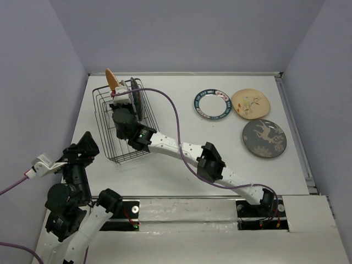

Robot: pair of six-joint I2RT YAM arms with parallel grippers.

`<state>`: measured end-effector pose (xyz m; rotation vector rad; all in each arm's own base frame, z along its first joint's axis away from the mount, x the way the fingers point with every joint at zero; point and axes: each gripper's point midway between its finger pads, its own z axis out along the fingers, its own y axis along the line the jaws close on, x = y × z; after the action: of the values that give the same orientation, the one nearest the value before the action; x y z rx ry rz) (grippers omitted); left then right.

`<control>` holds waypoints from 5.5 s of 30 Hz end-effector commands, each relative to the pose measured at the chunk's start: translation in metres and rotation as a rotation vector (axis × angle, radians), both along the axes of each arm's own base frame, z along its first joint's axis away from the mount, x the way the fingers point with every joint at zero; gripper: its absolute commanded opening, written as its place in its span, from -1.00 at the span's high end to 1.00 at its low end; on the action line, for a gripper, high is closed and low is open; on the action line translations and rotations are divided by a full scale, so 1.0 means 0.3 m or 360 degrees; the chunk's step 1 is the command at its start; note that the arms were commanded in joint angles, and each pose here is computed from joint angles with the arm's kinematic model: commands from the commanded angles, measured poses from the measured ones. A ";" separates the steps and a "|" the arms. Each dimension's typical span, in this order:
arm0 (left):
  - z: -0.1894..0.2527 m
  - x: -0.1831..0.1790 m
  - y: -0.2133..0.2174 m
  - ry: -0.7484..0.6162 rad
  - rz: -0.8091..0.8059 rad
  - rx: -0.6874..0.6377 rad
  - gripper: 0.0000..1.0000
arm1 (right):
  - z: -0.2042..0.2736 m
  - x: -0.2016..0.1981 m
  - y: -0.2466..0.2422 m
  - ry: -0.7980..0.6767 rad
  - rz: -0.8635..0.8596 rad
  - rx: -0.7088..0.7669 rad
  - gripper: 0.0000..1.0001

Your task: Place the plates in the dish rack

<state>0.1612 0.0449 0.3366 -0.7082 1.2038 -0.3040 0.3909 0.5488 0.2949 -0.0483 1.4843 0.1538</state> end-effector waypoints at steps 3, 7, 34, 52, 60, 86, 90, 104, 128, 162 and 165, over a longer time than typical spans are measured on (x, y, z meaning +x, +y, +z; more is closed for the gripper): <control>0.061 -0.077 0.057 -0.0221 0.0028 -0.0138 -0.98 | 0.083 0.019 -0.048 -0.0094 -0.0119 0.0210 0.87; 0.059 -0.071 0.054 -0.0208 0.0031 -0.0127 -0.98 | -0.006 0.029 -0.032 -0.0063 -0.0141 0.0189 0.86; 0.045 -0.027 0.028 -0.0121 0.0045 -0.0048 -0.98 | -0.273 0.052 0.045 0.0108 -0.0045 0.0125 0.87; -0.006 0.102 -0.113 0.0133 -0.0155 0.0119 -0.98 | -0.129 -0.037 0.026 0.0128 0.0218 0.0146 -0.17; -0.035 0.146 -0.142 0.0233 -0.0169 0.0183 -0.98 | 0.079 -0.162 -0.076 0.0122 0.0509 0.0179 -0.43; -0.074 0.200 -0.148 0.0282 -0.0181 0.0314 -0.98 | -0.556 -0.244 -0.425 0.1133 0.0749 -0.0118 0.00; -0.070 0.199 -0.150 0.0273 -0.0189 0.0317 -0.98 | -0.568 -0.188 -0.479 0.1113 0.0626 -0.0143 0.30; -0.061 0.198 -0.157 0.0249 -0.0214 0.0319 -0.98 | -0.493 -0.011 -0.655 0.1008 0.0387 -0.0264 0.48; -0.040 0.180 -0.157 0.0197 -0.0230 0.0306 -0.98 | -0.134 -0.180 -0.207 0.0768 0.1083 -0.0073 0.29; -0.023 0.157 -0.163 0.0143 -0.0261 0.0299 -0.98 | -0.245 0.088 -0.023 0.0608 0.0759 0.0056 0.61; -0.024 0.159 -0.164 0.0147 -0.0261 0.0301 -0.98 | -0.255 0.084 -0.031 0.0623 0.0751 0.0054 0.55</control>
<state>0.2089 -0.0041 0.3204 -0.4759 1.4012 -0.2832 0.4070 0.5350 0.1933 -0.4213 1.9145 0.5741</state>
